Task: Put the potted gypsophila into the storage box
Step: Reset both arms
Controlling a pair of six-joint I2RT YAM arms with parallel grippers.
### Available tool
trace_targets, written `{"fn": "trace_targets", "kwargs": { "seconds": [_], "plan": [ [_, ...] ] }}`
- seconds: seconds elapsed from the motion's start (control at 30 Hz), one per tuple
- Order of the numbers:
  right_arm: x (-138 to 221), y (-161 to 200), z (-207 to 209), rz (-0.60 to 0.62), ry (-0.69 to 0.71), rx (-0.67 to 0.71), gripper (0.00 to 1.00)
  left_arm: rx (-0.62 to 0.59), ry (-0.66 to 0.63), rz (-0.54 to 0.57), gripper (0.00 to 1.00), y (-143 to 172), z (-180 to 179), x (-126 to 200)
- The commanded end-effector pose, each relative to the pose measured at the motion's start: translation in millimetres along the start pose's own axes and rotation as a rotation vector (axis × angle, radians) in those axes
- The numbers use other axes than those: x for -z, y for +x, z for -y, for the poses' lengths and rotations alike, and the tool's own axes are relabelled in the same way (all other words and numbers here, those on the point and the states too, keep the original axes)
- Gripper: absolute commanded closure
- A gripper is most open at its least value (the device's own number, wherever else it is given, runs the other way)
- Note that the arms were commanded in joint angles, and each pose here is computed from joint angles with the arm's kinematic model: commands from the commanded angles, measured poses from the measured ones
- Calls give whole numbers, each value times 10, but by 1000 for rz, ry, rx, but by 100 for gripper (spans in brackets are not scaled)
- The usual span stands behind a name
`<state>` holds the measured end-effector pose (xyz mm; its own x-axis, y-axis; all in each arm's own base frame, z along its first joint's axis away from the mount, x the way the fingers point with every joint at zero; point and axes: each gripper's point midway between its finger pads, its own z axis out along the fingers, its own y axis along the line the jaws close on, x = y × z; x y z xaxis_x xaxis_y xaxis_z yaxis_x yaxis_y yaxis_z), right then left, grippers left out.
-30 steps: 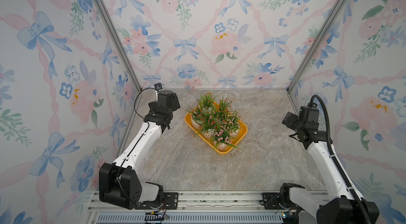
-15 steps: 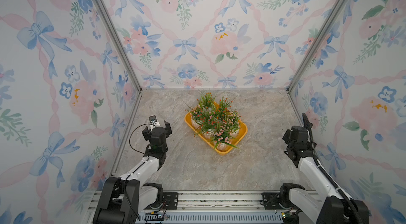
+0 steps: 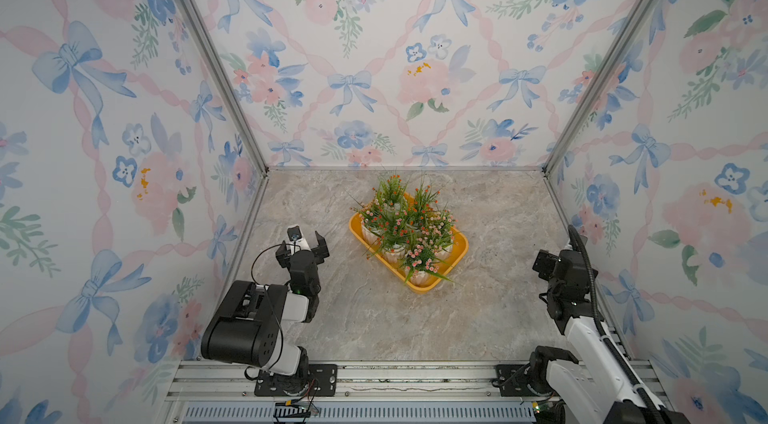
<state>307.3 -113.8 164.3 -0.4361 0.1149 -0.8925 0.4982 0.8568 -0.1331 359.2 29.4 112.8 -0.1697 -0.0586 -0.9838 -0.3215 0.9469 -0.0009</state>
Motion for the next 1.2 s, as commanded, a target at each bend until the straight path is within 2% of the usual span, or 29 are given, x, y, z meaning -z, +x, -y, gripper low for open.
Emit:
{"fn": "trace_targets", "kwargs": {
  "seconds": [0.0, 0.03, 0.1, 0.4, 0.57, 0.8, 1.0, 1.17],
  "plan": [
    [75, 156, -87, -26, -109, 49, 3, 0, 97, 103, 2, -169, 135, 72],
    [82, 149, -46, -16, -104, 29, 3, -6, 101, 132, 2, -192, 136, 96],
    [93, 156, -10, -11, -109, 8, 3, -4, 94, 98, 2, -152, 132, 68],
    [278, 261, -22, -18, -159, 48, 3, -4, 96, 96, 2, -147, 134, 71],
    [243, 178, 166, 37, -54, 18, 3, -6, 98, 95, 2, -142, 139, 72],
    [130, 36, -10, 101, -135, -34, 3, -5, 95, 96, 2, -145, 135, 69],
    [10, -47, -497, 136, -258, -39, 3, -8, 95, 96, 2, -144, 134, 70],
    [-167, 41, -1069, 173, -289, 25, 3, -9, 95, 97, 2, -146, 140, 75]
  ]
}}
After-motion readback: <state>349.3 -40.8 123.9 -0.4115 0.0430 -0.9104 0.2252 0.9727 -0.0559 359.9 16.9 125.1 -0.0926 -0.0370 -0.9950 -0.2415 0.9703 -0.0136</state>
